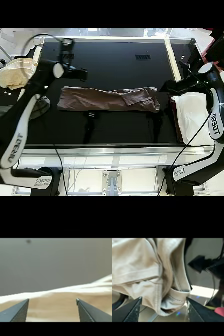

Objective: Fold the shirts.

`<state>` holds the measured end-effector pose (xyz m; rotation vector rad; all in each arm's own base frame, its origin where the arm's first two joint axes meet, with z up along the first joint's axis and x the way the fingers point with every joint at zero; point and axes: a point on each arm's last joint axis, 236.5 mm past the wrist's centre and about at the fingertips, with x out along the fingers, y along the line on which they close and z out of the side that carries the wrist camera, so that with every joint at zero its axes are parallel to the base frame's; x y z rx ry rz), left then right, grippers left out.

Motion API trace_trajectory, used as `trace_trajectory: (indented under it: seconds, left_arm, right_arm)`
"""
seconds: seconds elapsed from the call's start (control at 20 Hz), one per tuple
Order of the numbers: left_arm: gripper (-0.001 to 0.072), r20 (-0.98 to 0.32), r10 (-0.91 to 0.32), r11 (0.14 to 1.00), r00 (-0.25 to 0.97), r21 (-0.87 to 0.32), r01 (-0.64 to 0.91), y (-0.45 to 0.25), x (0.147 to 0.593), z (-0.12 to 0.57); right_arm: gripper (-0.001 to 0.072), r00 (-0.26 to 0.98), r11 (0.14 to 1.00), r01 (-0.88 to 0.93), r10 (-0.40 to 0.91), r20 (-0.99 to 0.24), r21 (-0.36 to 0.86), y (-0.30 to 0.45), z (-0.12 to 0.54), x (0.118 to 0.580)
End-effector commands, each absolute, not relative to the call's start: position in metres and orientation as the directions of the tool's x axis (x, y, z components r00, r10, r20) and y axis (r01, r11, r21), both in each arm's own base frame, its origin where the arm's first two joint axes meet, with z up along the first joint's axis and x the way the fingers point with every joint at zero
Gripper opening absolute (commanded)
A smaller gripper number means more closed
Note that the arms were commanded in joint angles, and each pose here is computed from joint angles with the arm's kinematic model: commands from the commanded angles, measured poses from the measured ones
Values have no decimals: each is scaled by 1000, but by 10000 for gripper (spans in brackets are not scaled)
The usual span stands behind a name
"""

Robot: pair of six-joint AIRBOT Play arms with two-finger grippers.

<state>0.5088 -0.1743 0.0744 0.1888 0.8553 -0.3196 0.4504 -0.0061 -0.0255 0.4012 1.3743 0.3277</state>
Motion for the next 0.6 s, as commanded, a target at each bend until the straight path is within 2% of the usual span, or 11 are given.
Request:
trace_trajectory:
  seconds: [0.0, 0.1, 0.25, 0.55]
  left_arm:
    - [650, -867, -192, 886, 459, 48, 461, -219, 497, 32]
    - [650, -904, -174, 878, 390, 37, 476, -227, 493, 6]
    - [650, -939, -192, 876, 286, -33, 482, -239, 477, -23]
    - [650, -940, -212, 874, 268, -60, 482, -244, 475, -28]
  right_arm:
    - [629, 115, 837, 13, 542, -833, 547, 8, -54, 447]
    - [629, 118, 807, -5, 587, -801, 591, 17, -65, 453]
    - [629, 112, 807, 4, 586, -802, 590, 15, -86, 457]
    - [626, 232, 834, -13, 539, -810, 551, 2, -85, 490]
